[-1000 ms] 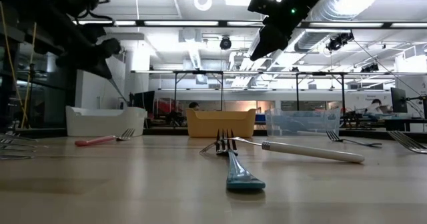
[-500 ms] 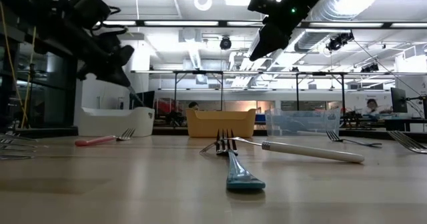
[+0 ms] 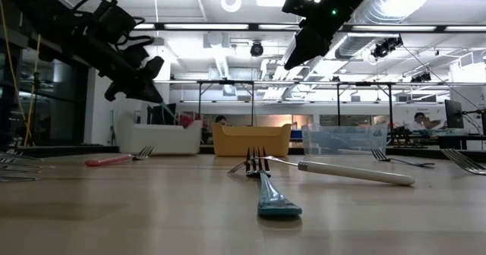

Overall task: Sort silverware by color (type)
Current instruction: Put the bottom right blue fork into the white bin, then adjust the white bin

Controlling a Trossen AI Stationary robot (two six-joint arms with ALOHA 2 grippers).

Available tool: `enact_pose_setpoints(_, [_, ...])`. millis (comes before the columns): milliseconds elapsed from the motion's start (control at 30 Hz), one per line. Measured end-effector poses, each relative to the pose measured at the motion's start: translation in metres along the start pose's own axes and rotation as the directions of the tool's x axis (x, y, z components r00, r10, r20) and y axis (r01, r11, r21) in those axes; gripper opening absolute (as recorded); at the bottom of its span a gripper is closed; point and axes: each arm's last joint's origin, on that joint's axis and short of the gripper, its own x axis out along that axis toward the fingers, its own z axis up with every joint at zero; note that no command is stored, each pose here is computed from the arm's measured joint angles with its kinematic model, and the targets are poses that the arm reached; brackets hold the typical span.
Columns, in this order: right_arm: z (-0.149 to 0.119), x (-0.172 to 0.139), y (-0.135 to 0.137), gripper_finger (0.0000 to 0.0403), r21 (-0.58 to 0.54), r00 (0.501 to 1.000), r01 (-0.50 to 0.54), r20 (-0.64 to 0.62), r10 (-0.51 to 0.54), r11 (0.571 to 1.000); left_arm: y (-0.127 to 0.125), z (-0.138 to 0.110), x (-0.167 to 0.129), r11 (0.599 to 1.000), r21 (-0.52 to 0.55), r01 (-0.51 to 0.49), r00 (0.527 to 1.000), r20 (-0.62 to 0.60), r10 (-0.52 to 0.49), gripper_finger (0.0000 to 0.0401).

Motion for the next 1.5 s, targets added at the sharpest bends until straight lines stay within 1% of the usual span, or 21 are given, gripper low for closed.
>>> enact_pose_setpoints(167, [0.000,0.000,0.000,0.0000,-0.001,1.000,-0.008,0.000,0.008,1.000,0.006,0.001,0.004,1.000,-0.022,0.010,1.000,-0.006,-0.010,0.0004])
enact_pose_setpoints(267, [0.000,0.000,0.000,0.0000,-0.001,1.000,-0.009,0.000,0.009,1.000,0.006,0.003,0.004,0.999,-0.016,0.030,1.000,0.003,-0.030,0.0006])
enact_pose_setpoints(433, [0.000,0.000,0.000,0.0000,0.002,1.000,-0.010,0.000,0.010,1.000,0.003,0.007,-0.002,0.999,0.002,0.049,0.998,0.037,-0.049,0.0005])
enact_pose_setpoints(567, [0.000,0.000,0.001,0.0000,0.017,1.000,-0.022,0.003,0.022,1.000,-0.001,0.010,-0.009,0.997,0.047,0.061,0.996,0.062,-0.064,0.0005])
enact_pose_setpoints(700, [0.000,0.000,0.001,0.0000,0.017,1.000,-0.029,0.005,0.029,0.999,-0.004,0.006,-0.011,0.996,0.072,0.055,0.998,0.038,-0.058,0.0006])
enact_pose_setpoints(867, [0.000,0.000,0.001,0.0000,0.017,1.000,-0.029,0.006,0.029,0.999,-0.011,-0.001,-0.009,0.993,0.086,0.075,0.997,-0.014,-0.074,0.0034])
enact_pose_setpoints(1000, [0.000,0.000,0.001,0.0000,0.019,1.000,-0.028,0.008,0.028,0.999,-0.012,-0.003,-0.008,0.993,0.105,0.045,0.999,-0.014,-0.044,0.0060])
enact_pose_setpoints(1100, [0.000,0.000,0.001,0.0000,0.018,1.000,-0.030,0.008,0.029,0.999,-0.014,-0.003,-0.010,0.988,0.153,0.021,1.000,0.004,-0.022,0.0072])
enact_pose_setpoints(1200, [0.000,0.000,0.001,0.0000,0.019,0.999,-0.043,0.011,0.043,0.999,-0.016,0.001,-0.016,0.977,0.211,0.018,0.999,0.040,-0.026,0.0077])
enact_pose_setpoints(1233, [0.000,0.000,0.001,0.0000,0.019,0.999,-0.044,0.011,0.044,0.999,-0.017,0.002,-0.019,0.973,0.227,0.031,0.998,0.048,-0.043,0.0076])
enact_pose_setpoints(1267, [0.000,0.000,0.001,0.0000,0.019,0.999,-0.044,0.012,0.044,0.999,-0.019,0.003,-0.022,0.968,0.243,0.066,0.996,0.049,-0.080,0.0075])
enact_pose_setpoints(1333, [0.000,0.000,0.001,0.0000,0.019,0.999,-0.047,0.012,0.047,0.999,-0.025,0.003,-0.028,0.942,0.274,0.194,0.978,0.023,-0.208,0.0067])
enact_pose_setpoints(1433, [0.000,0.000,0.001,0.0000,0.019,0.999,-0.047,0.012,0.047,0.999,-0.038,-0.003,-0.034,0.868,0.295,0.399,0.915,-0.059,-0.400,0.0044])
enact_pose_setpoints(1467, [0.000,0.000,0.001,0.0000,0.019,0.999,-0.047,0.012,0.047,0.999,-0.043,-0.006,-0.035,0.845,0.300,0.442,0.895,-0.089,-0.437,0.0036])
enact_pose_setpoints(1500, [0.000,0.000,0.001,0.0000,0.018,0.999,-0.047,0.012,0.047,0.999,-0.047,-0.010,-0.036,0.830,0.305,0.466,0.884,-0.117,-0.453,0.0027])
